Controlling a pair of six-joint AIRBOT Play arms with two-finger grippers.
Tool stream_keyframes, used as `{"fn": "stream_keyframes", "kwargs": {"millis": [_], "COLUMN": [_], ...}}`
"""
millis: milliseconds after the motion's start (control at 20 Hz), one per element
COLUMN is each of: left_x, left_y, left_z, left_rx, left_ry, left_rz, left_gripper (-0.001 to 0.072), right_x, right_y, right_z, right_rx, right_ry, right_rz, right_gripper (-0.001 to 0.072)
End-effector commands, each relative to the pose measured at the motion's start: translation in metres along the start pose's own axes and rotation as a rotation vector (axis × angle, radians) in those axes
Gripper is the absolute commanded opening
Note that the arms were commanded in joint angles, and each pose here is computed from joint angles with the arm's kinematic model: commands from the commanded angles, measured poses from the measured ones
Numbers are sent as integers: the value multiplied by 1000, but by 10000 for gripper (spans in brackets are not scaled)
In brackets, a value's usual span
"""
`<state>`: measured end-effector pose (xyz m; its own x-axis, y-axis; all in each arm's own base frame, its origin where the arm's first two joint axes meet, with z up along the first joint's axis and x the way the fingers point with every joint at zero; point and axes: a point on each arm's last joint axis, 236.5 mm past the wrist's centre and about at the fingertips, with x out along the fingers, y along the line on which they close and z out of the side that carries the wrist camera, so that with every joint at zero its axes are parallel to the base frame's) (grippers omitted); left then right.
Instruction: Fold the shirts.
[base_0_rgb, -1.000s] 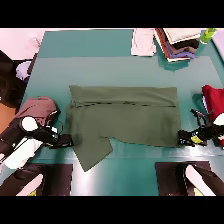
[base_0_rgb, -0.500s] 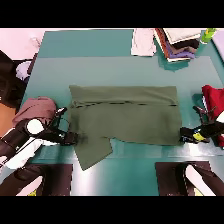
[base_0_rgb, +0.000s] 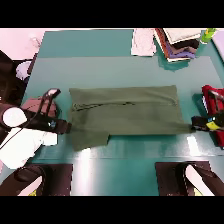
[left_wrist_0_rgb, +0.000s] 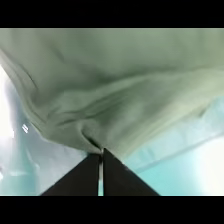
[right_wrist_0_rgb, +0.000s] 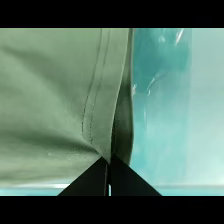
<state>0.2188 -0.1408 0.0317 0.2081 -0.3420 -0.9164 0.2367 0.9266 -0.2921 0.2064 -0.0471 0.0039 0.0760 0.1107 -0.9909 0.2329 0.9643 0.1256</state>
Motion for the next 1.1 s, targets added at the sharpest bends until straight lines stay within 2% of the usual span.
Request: {"fn": "stream_keyframes", "kwargs": {"millis": [0, 450, 650, 900, 950, 1000, 1050], "left_x": [-10, 34, 36, 54, 54, 52, 50], "left_y": [16, 38, 75, 73, 73, 73, 72], "left_z": [60, 215, 239, 250, 252, 254, 254], "left_rx": [67, 90, -9, 15, 12, -12, -19], "left_ry": [-116, -234, -267, -286, -293, -304, -304], "left_rz": [102, 207, 225, 194, 193, 189, 188], "left_gripper": [25, 26, 27, 30, 232, 552, 607], "right_x": [-14, 11, 14, 21, 22, 21, 18], "right_y": [16, 55, 61, 76, 81, 86, 86], "right_z": [49, 189, 230, 255, 257, 261, 266], "right_rx": [-67, -93, -106, -88, -81, -75, -58], "right_ry": [-68, -92, -128, -145, -152, -166, -186], "right_rz": [10, 40, 42, 120, 146, 174, 196], "right_gripper": [11, 11, 12, 15, 19, 205, 484]}}
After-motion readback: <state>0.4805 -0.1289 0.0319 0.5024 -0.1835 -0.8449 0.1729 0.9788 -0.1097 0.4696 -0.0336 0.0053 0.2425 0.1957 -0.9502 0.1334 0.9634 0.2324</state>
